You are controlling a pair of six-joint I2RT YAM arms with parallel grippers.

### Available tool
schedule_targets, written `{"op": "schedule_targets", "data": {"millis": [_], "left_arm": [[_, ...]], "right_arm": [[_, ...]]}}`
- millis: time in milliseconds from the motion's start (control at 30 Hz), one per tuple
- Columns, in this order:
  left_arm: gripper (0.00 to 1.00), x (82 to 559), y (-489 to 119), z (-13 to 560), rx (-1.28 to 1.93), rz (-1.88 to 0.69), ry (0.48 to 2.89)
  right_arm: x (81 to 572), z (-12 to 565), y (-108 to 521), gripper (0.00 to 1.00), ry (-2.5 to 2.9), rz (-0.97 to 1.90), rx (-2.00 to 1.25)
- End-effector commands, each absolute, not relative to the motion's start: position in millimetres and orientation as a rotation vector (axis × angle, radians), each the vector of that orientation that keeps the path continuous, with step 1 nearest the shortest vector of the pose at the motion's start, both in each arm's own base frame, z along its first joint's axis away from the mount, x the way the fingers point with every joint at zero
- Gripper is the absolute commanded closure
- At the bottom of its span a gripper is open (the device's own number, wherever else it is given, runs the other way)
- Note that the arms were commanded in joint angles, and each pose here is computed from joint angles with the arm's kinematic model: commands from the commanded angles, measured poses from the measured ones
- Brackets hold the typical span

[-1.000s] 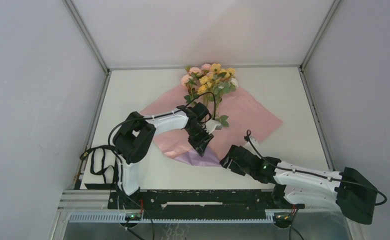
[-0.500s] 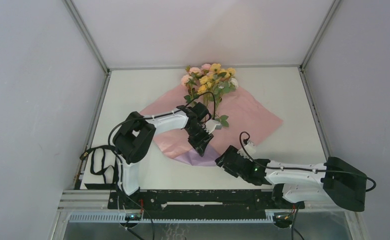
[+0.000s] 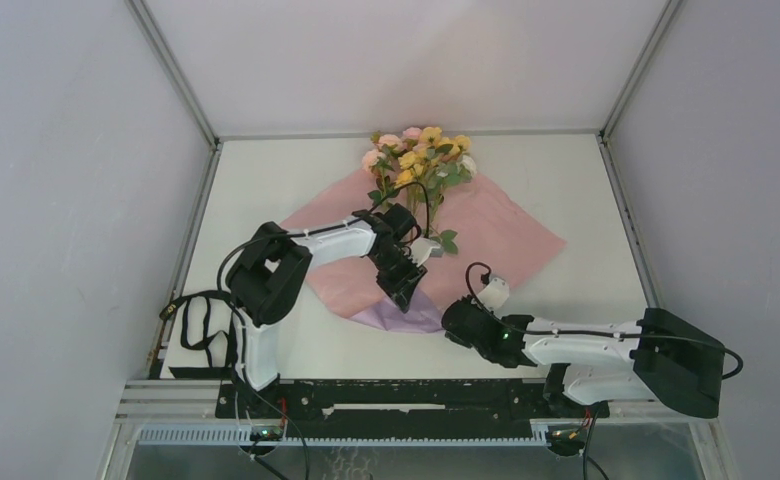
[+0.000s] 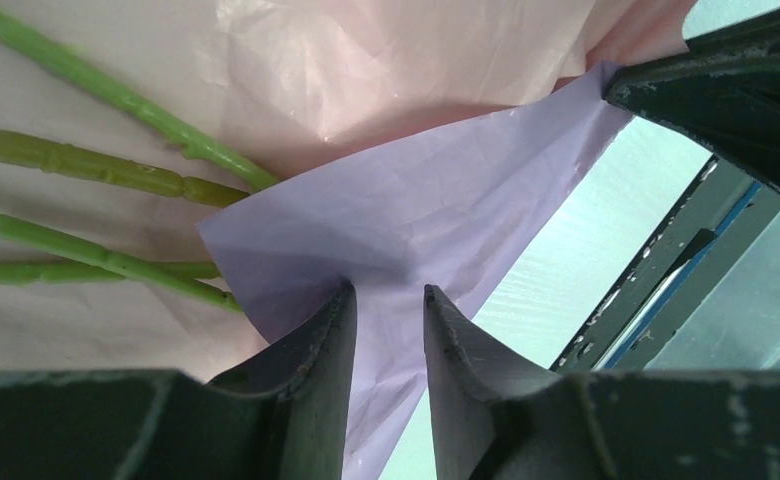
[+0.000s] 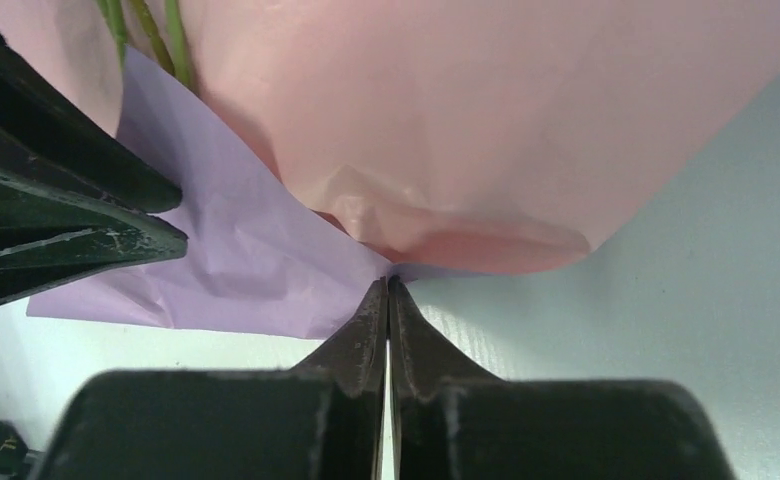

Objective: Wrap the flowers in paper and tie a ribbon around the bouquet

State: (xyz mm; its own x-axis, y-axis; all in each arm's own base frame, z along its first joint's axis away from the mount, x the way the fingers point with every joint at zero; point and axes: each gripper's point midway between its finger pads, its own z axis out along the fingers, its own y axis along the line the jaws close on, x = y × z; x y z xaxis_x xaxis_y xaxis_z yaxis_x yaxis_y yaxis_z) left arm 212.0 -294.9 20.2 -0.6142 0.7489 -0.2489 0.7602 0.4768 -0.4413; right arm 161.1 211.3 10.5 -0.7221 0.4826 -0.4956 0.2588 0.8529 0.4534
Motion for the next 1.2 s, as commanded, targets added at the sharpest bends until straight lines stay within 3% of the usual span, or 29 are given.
{"op": "schedule_targets", "data": {"millis": [0, 400, 667, 833, 1000, 1167], "left_arm": [[0.63, 223.5, -297.1, 14.5, 1.332, -0.821, 2.683], [0.63, 225.7, -297.1, 6.0, 1.266, -0.907, 2.736], [0.63, 231.4, -292.6, 1.3, 1.193, -0.942, 2.769], [0.63, 234.0, -290.0, -2.7, 1.166, -0.945, 2.787], [0.63, 235.6, -288.9, -4.6, 1.154, -0.946, 2.793], [0.63, 235.9, -290.2, -2.7, 1.152, -0.956, 2.786]], "right_arm": [[177.9, 38.8, 208.5, 0.97, 2.324, 0.373, 0.334], [203.9, 109.5, 251.3, 1.0, 2.062, 0.125, -0.356], [207.1, 129.9, 292.8, 0.99, 1.99, 0.225, -0.484], [196.8, 100.0, 280.9, 0.61, 2.205, 0.411, -0.218], [174.7, 65.7, 259.3, 0.49, 2.33, 0.545, 0.139], [163.4, 53.6, 273.9, 0.33, 2.315, 0.67, 0.181]]}}
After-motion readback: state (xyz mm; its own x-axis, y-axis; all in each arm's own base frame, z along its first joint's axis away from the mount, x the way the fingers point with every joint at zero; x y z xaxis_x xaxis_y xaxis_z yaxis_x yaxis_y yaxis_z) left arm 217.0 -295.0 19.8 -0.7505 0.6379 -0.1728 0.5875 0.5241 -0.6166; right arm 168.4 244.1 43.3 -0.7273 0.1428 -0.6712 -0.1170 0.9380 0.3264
